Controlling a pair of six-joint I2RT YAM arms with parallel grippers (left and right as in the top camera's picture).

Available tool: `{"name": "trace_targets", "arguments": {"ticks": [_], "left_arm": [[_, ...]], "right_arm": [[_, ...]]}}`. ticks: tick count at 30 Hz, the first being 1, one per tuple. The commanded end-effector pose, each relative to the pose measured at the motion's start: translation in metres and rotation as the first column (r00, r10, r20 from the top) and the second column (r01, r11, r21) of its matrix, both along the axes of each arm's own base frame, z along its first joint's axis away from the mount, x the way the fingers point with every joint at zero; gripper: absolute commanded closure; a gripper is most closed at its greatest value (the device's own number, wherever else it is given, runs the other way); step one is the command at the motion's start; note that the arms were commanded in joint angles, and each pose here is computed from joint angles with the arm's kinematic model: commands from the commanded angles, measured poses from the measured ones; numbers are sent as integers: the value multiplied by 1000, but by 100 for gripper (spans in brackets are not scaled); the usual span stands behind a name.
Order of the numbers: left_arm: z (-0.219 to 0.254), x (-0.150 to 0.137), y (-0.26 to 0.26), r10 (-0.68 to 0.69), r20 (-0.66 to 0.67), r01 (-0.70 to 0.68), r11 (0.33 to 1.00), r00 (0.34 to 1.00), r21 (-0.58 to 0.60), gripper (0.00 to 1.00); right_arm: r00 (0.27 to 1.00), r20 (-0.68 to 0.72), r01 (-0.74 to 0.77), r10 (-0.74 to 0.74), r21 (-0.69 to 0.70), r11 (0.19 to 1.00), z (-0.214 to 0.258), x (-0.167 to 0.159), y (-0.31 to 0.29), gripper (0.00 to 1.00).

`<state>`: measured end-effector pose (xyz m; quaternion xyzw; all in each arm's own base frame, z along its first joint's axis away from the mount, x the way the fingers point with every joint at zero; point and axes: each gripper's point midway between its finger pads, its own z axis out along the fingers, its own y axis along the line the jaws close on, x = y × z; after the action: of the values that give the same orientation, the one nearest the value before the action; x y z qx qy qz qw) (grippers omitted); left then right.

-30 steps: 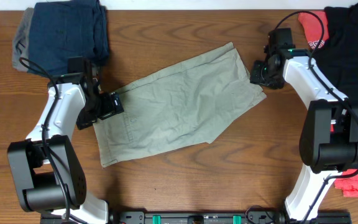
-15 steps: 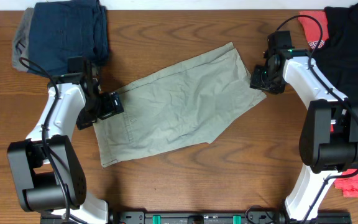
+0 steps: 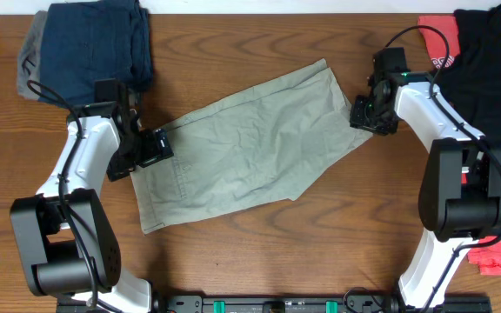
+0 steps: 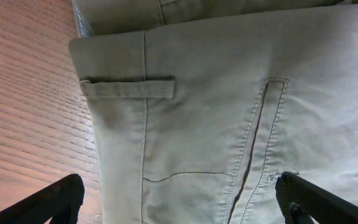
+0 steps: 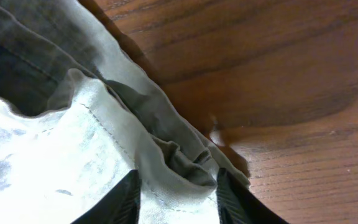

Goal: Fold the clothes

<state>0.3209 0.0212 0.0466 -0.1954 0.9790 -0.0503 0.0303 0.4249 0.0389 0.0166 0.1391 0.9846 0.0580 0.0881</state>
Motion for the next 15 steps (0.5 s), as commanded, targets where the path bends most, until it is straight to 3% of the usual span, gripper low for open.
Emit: {"name": "trace_targets", "arguments": {"ticks": [1, 3, 8, 15], "left_arm": [[-1, -2, 0, 12, -7, -12, 1000, 1000, 0, 0], [-1, -2, 0, 12, -7, -12, 1000, 1000, 0, 0], [-1, -2, 0, 12, -7, -12, 1000, 1000, 0, 0], [-1, -2, 0, 12, -7, -12, 1000, 1000, 0, 0]], "right_arm": [[1000, -19, -24, 24, -1, 1000, -5, -5, 8, 66], [999, -23, -25, 25, -1, 1000, -6, -7, 8, 72], [1000, -19, -24, 24, -6, 1000, -6, -6, 7, 96], [999, -32, -1, 1, -21, 1000, -1, -8, -4, 99]]}}
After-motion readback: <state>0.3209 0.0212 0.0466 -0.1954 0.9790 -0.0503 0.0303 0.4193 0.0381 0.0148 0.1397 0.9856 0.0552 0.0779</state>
